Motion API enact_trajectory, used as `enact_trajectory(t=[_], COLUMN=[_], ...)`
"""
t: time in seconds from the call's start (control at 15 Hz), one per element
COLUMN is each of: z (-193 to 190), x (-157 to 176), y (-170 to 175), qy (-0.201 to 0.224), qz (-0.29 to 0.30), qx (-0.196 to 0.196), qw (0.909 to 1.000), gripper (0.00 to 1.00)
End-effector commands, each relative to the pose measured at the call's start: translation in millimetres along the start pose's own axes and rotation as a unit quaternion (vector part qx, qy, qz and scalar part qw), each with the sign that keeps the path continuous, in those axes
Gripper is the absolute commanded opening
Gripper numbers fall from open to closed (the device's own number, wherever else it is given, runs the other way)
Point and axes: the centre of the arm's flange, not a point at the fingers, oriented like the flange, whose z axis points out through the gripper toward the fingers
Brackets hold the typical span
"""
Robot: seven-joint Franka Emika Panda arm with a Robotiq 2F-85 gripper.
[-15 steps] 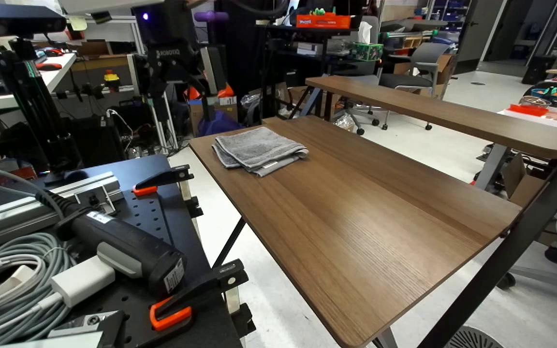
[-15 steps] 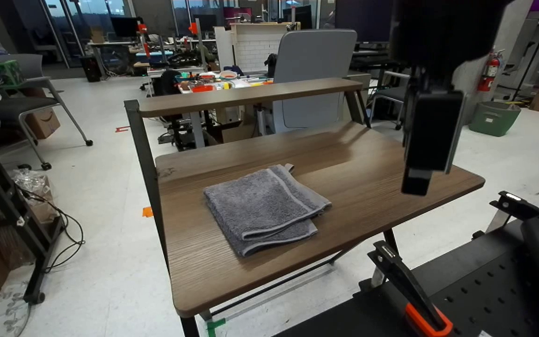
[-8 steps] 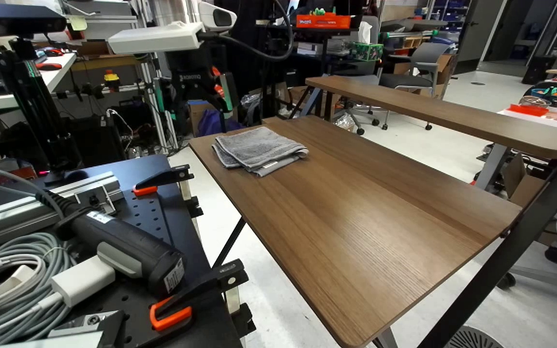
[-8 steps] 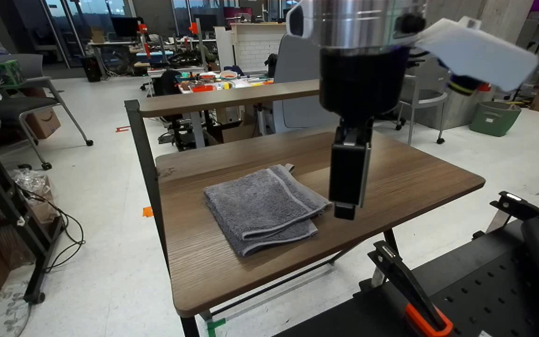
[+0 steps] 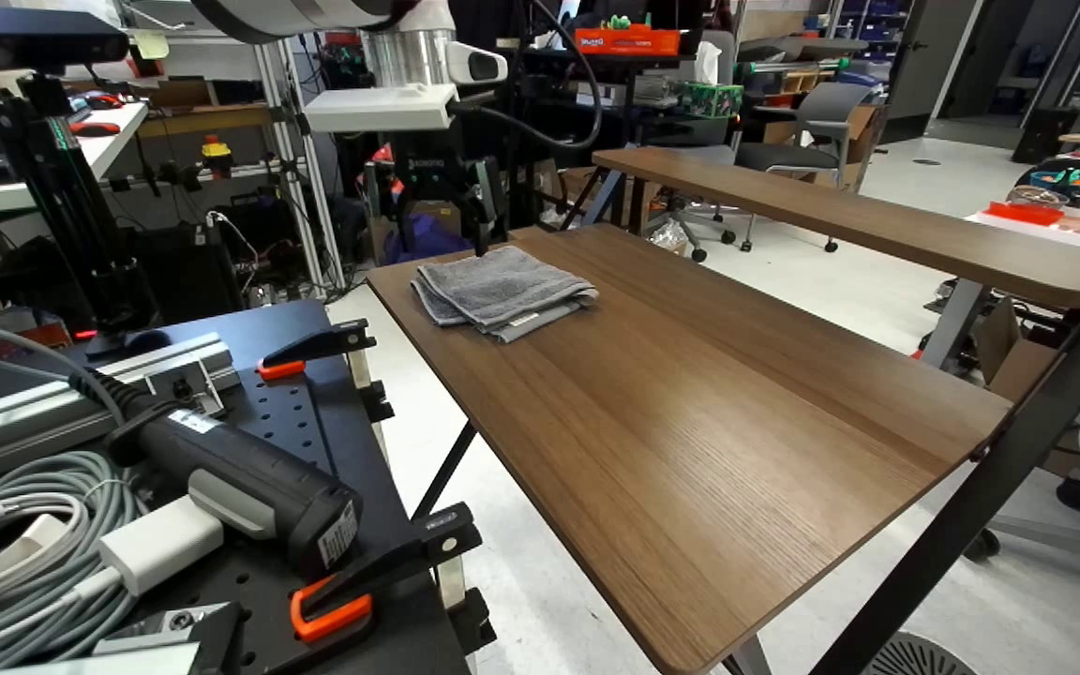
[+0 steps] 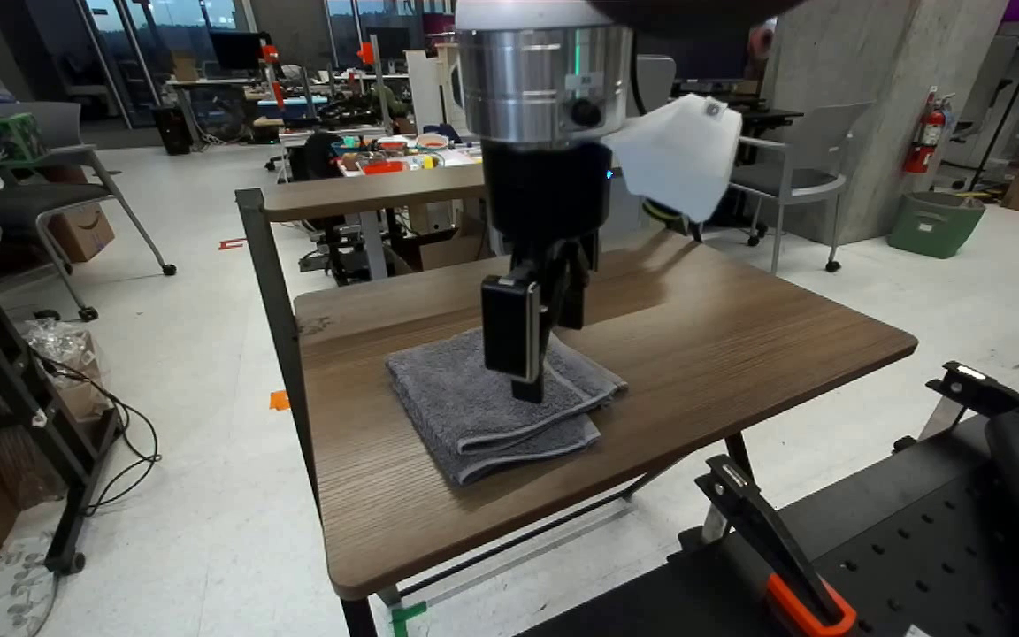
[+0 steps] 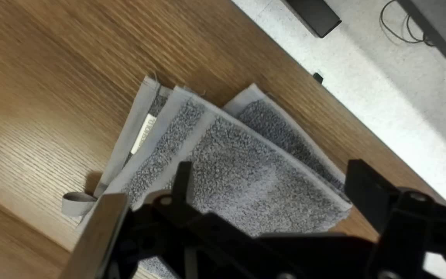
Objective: Move the towel to the right
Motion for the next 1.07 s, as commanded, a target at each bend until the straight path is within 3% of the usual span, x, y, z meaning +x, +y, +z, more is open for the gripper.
enact_trajectory(t=[0.0, 0.6, 1.0], z=[28.4, 85.1, 94.3], x=[40.4, 77.7, 66.2], y=[6.1, 32.2, 109.9], qy=[0.004, -0.012, -0.018], qz=[0.024, 0.080, 0.158], qx=[-0.003, -0.017, -0.026], qw=[0.9997, 0.9966, 0.9870], gripper=[1.00, 1.00, 1.00])
